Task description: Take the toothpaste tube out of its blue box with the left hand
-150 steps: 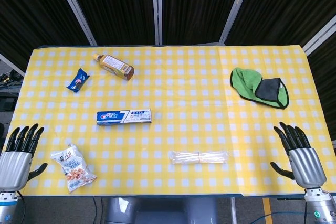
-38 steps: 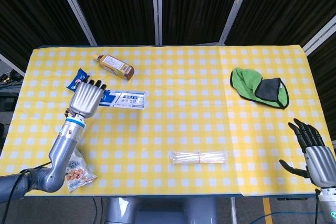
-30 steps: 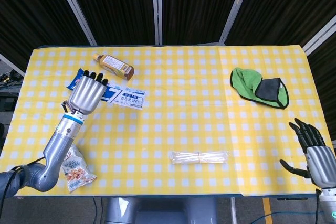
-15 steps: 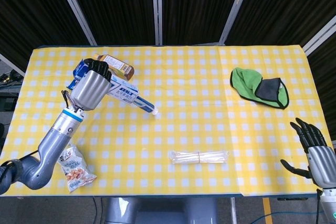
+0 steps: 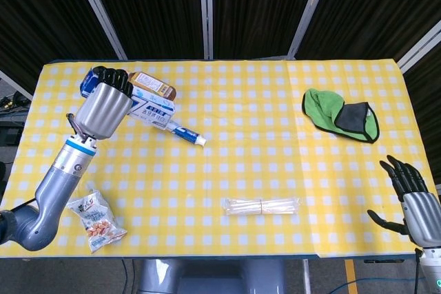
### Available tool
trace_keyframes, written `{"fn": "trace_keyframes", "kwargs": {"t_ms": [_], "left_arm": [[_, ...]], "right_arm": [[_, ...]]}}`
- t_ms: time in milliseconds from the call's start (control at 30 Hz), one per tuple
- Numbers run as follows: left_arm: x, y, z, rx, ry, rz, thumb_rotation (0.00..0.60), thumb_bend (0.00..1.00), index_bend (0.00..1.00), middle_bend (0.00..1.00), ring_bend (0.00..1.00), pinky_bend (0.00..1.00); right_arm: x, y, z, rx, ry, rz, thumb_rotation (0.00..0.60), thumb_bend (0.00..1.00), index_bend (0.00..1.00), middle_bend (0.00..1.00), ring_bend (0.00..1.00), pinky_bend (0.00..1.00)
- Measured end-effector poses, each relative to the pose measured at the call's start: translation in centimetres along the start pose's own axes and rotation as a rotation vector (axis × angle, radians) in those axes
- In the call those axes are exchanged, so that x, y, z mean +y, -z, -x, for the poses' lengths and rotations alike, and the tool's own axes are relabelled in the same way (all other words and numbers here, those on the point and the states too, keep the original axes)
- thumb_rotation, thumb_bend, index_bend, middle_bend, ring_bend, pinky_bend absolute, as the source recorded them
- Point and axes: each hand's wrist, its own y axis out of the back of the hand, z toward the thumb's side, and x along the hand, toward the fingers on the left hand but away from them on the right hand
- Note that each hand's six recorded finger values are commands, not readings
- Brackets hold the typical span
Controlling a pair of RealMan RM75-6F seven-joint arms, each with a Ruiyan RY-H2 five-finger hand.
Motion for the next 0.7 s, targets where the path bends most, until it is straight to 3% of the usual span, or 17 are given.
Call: {"fn": "trace_keyframes", "kwargs": {"t_ms": [200, 433, 533, 700], "left_arm": [[-0.1, 0.4, 0.5, 0.013, 0.031, 0.097, 0.600, 0.40, 0.46, 0.28, 0.32, 0.36], [-1.3, -1.6, 1.5, 0.004, 0.173, 0.367, 0.600, 0.40, 0.41, 0.24, 0.29, 0.35], [-1.6, -3.4, 1.9, -0.009, 0.234, 0.503, 0.600, 0.35, 0.32, 0.17, 0.22, 0.29], [-1.7, -6.4, 2.6, -0.050, 0.310, 0.684, 0.600, 0.22, 0.15, 0.01, 0.06, 0.09]], "right_arm": [[-0.1, -0.1, 0.0, 0.003, -0.003, -0.003, 0.600, 0.08, 0.00, 0.00, 0.00, 0.00], [0.0, -0.1, -0.1, 0.002, 0.002, -0.002, 0.600, 0.08, 0.00, 0.00, 0.00, 0.00], [0.0, -0.1, -0.1, 0.000, 0.001, -0.003, 0.600, 0.08, 0.00, 0.00, 0.00, 0.00], [0.0, 0.1, 0.0, -0.004, 0.000, -0.002, 0.600, 0.08, 0.00, 0.00, 0.00, 0.00]]}}
